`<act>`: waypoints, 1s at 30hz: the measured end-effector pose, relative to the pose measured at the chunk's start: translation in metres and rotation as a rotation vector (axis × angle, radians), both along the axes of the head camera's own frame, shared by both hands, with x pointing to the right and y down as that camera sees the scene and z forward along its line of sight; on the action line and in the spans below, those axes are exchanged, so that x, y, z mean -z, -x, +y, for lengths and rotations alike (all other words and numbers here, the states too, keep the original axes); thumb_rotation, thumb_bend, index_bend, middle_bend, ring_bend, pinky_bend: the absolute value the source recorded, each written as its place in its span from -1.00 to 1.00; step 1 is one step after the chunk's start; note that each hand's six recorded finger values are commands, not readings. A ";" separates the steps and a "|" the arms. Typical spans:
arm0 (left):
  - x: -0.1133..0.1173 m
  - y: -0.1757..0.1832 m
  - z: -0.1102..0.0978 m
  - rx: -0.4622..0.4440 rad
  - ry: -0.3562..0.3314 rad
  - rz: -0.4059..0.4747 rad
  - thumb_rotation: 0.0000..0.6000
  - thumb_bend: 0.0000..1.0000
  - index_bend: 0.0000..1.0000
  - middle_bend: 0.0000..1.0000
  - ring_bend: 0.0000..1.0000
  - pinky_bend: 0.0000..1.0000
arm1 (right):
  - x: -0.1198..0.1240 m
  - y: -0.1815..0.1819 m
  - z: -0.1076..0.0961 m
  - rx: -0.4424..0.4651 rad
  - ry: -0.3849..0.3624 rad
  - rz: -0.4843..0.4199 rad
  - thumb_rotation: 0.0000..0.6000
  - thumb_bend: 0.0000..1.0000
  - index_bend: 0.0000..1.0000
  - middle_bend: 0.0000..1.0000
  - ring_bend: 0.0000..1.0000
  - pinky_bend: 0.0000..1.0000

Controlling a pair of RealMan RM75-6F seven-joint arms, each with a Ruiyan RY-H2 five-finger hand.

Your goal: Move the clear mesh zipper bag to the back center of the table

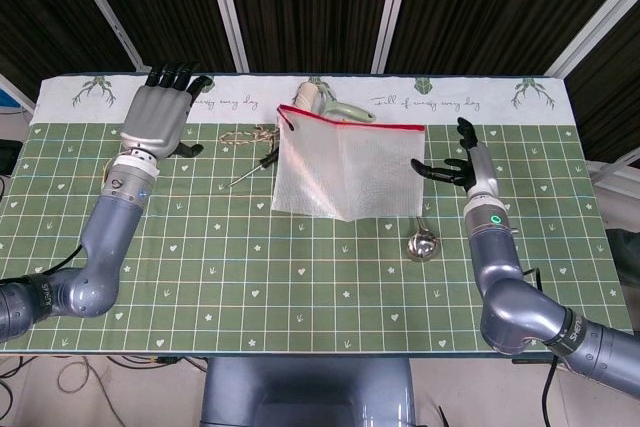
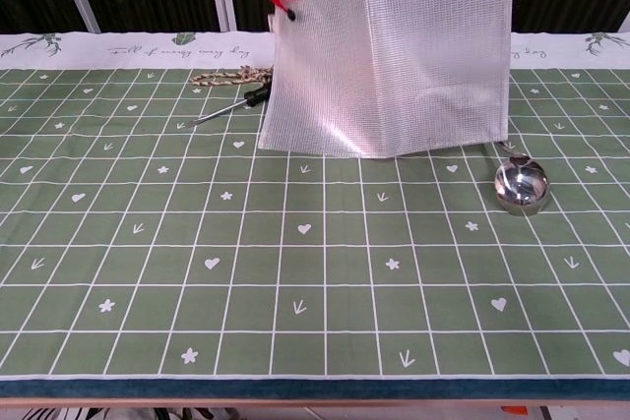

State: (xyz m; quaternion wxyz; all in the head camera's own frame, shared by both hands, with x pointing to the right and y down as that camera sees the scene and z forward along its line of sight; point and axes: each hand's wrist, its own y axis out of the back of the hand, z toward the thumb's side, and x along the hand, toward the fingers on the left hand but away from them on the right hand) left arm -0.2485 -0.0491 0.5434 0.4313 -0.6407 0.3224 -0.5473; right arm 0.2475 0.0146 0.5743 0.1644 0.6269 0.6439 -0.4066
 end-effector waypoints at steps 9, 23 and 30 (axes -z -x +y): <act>-0.001 0.005 0.024 0.015 0.038 0.057 1.00 -0.77 -0.67 -0.93 -1.00 -1.00 | 0.004 -0.014 0.011 0.038 -0.002 0.067 1.00 -0.50 -1.00 -1.00 -1.00 -0.58; 0.001 0.072 0.121 0.043 0.040 0.114 1.00 -0.91 -0.93 -1.00 -1.00 -1.00 | 0.012 -0.084 0.068 0.306 -0.072 0.422 1.00 -0.79 -1.00 -1.00 -1.00 -0.59; 0.001 0.136 0.197 0.064 0.023 0.062 1.00 -0.91 -0.99 -1.00 -1.00 -1.00 | 0.027 -0.124 0.110 0.507 -0.187 0.675 1.00 -0.79 -1.00 -1.00 -1.00 -0.60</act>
